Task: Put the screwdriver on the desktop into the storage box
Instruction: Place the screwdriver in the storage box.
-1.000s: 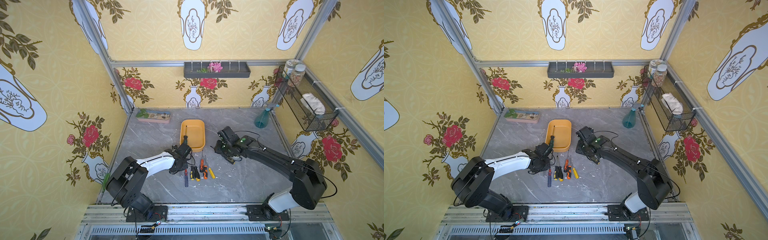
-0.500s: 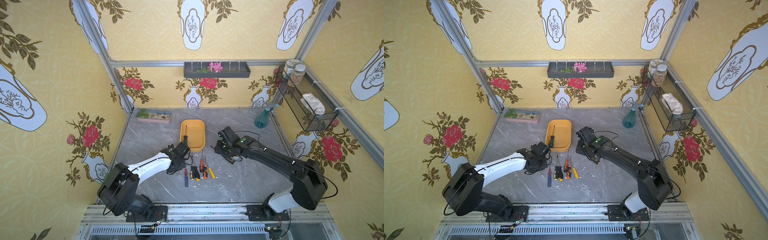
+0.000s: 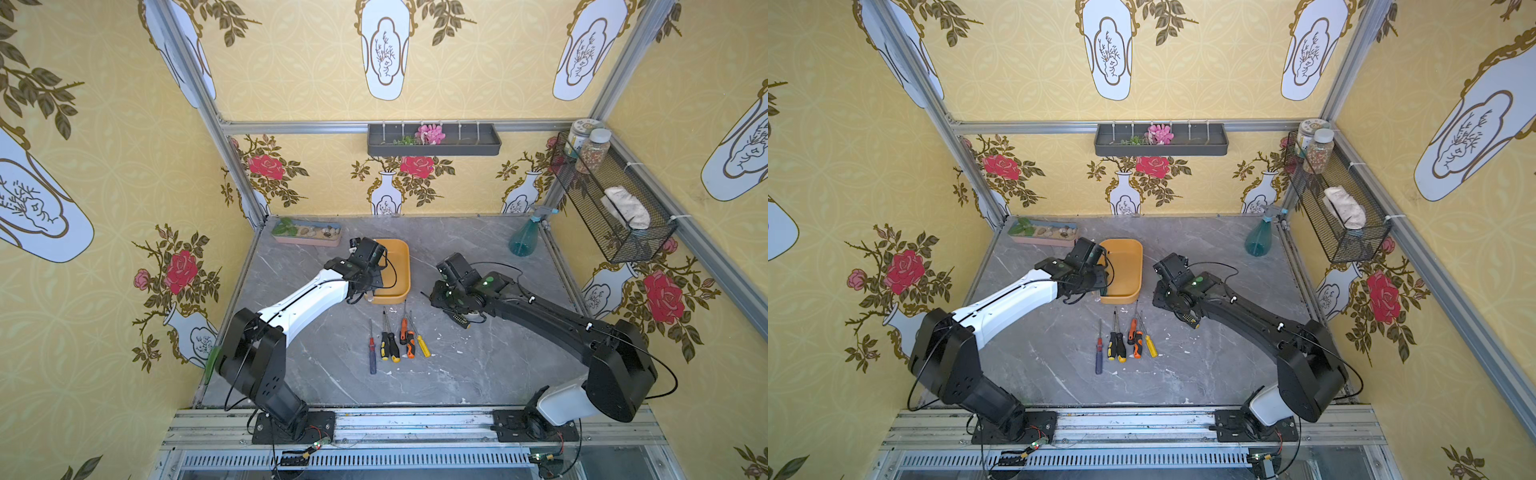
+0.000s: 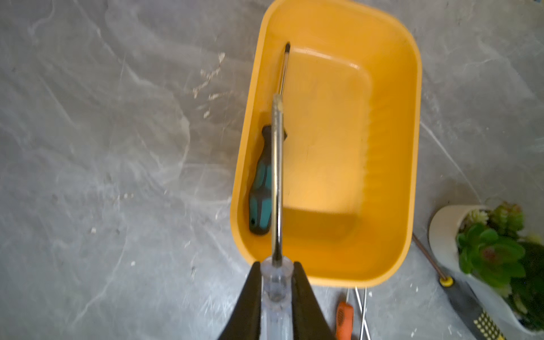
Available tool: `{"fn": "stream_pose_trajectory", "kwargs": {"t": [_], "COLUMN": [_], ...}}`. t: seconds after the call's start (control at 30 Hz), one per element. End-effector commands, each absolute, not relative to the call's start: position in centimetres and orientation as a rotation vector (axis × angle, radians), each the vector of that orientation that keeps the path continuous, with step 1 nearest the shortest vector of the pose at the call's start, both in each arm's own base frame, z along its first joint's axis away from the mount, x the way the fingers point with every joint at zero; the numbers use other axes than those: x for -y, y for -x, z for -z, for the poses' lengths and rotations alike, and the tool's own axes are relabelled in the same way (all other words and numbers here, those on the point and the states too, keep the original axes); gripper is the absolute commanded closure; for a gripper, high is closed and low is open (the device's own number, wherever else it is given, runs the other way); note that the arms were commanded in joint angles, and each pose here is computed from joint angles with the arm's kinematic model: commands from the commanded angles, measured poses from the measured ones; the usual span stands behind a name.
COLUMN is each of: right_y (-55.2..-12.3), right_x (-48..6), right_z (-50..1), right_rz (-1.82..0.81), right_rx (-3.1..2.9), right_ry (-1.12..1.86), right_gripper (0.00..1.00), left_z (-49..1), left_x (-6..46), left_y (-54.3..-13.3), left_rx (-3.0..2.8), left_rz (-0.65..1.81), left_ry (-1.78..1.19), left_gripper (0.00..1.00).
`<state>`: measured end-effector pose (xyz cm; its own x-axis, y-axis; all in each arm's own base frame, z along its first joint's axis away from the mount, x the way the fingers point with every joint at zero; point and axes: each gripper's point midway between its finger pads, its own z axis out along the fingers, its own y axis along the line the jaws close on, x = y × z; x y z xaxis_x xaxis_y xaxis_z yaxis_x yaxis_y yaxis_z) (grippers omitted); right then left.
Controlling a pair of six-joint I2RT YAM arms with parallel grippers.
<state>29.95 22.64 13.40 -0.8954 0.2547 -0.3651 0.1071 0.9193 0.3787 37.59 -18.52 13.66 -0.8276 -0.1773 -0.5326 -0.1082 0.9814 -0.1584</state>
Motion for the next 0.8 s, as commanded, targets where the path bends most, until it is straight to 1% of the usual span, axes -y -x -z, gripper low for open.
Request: {"fn": "stream_pose_trajectory", "kwargs": {"t": [0.0, 0.13, 0.27, 0.43, 0.5, 0.63, 0.7, 0.77], "right_y": [-29.8, -29.8, -29.7, -29.7, -29.7, -29.8, -29.9, -29.9], "right_x": [-22.0, -21.6, -21.3, -21.1, -21.1, -21.2, -21.2, -21.3], "right_z": [-13.6, -13.6, -13.6, -13.4, -13.3, -13.2, -13.2, -13.4], "right_rz": [-0.464, -0.456, -0.445, -0.433, -0.431, -0.425, -0.422, -0.419], "right_rx": [-2.659, -2.656, -2.657, -2.664, -2.665, -2.674, -2.676, -2.677], "right_ry": [-0.27, -0.292, -0.304, -0.318, -0.321, -0.317, -0.312, -0.301], "right_gripper": [0.56, 0.56, 0.55, 0.56, 0.56, 0.56, 0.55, 0.54], "left_z": [-13.7, -12.6, -9.5, -5.6, -4.7, -3.3, -3.4, -3.8], "left_x": [20.1, 22.0, 22.5, 22.2, 22.2, 22.4, 22.6, 22.8], "left_y": [-40.9, -43.7, -45.4, -45.4, -45.2, -44.8, -44.8, -45.0], "left_rx": [-2.527, -2.533, -2.562, -2.637, -2.656, -2.689, -2.688, -2.679], "left_rz": [0.17, 0.163, 0.089, 0.017, 0.022, 0.033, 0.046, 0.063], "left_ry": [0.046, -0.038, -0.083, -0.082, -0.073, -0.069, -0.064, -0.059], "left_gripper": [0.89, 0.89, 0.89, 0.89, 0.87, 0.69, 0.6, 0.54]}}
